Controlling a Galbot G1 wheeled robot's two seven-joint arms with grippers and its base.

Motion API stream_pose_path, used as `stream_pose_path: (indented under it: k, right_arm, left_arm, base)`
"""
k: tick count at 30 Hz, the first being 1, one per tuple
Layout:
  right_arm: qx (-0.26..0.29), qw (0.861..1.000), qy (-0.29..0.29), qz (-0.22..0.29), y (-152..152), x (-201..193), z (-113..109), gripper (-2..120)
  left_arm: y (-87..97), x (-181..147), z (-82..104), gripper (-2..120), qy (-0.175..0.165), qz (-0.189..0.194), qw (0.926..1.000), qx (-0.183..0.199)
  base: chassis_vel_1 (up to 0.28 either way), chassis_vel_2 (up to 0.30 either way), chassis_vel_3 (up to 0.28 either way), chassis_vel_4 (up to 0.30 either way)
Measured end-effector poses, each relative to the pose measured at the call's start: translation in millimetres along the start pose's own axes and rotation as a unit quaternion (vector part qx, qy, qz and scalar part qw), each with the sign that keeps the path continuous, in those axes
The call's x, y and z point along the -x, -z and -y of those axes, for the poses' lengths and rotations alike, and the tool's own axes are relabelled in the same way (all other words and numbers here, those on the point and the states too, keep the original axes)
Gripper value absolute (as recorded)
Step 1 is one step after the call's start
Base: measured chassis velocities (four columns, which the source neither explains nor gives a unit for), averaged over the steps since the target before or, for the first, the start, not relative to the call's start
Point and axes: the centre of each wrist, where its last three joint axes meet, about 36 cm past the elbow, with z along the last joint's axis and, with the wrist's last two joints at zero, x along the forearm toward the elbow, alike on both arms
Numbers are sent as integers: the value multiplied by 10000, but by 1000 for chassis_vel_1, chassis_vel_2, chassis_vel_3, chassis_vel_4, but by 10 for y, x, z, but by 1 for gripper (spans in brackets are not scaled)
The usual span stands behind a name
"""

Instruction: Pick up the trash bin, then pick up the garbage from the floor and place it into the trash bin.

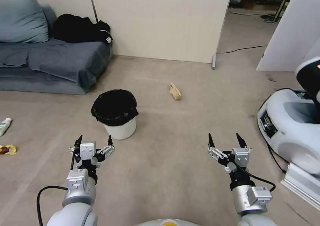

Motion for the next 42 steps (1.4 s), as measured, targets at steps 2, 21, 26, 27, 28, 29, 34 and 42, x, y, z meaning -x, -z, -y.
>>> stream_pose_path:
  k: [2,21,26,27,28,29,34,42]
  right_arm:
    - [9,10000,-2,2,-1,2,-5,100]
    - [-7,9999,46,98,-50,16,-5,100]
    - [-23,9997,85,218,-86,25,4,100]
    - [-23,9997,85,218,-86,25,4,100]
    - [-23,9997,89,224,-93,25,5,100]
    - [-21,9997,89,221,-99,24,5,100]
    - [-24,9997,86,206,-121,15,8,100]
    - [-141,9996,165,200,-191,72,61,100]
  left_arm:
    - [3,5,-7,100,13,5,10000,-4]
    - [18,44,-43,100,113,26,9999,-31]
    - [16,65,-42,100,130,35,9999,-49]
    - [16,65,-42,100,130,35,9999,-49]
    - [14,72,-43,100,136,30,9999,-57]
    - [14,80,-47,100,149,27,9999,-65]
    - [28,175,-83,100,341,-24,9993,-126]
    - [-9,612,-191,100,1297,-976,9862,-338]
  base:
    - [-240,236,245,-238]
    - [-239,235,241,-236]
    - [-137,152,138,-139]
    - [-28,72,74,-99]
    - [0,0,0,0]
    - [0,0,0,0]
    - [21,-30,-46,37]
    - [5,-4,-14,1]
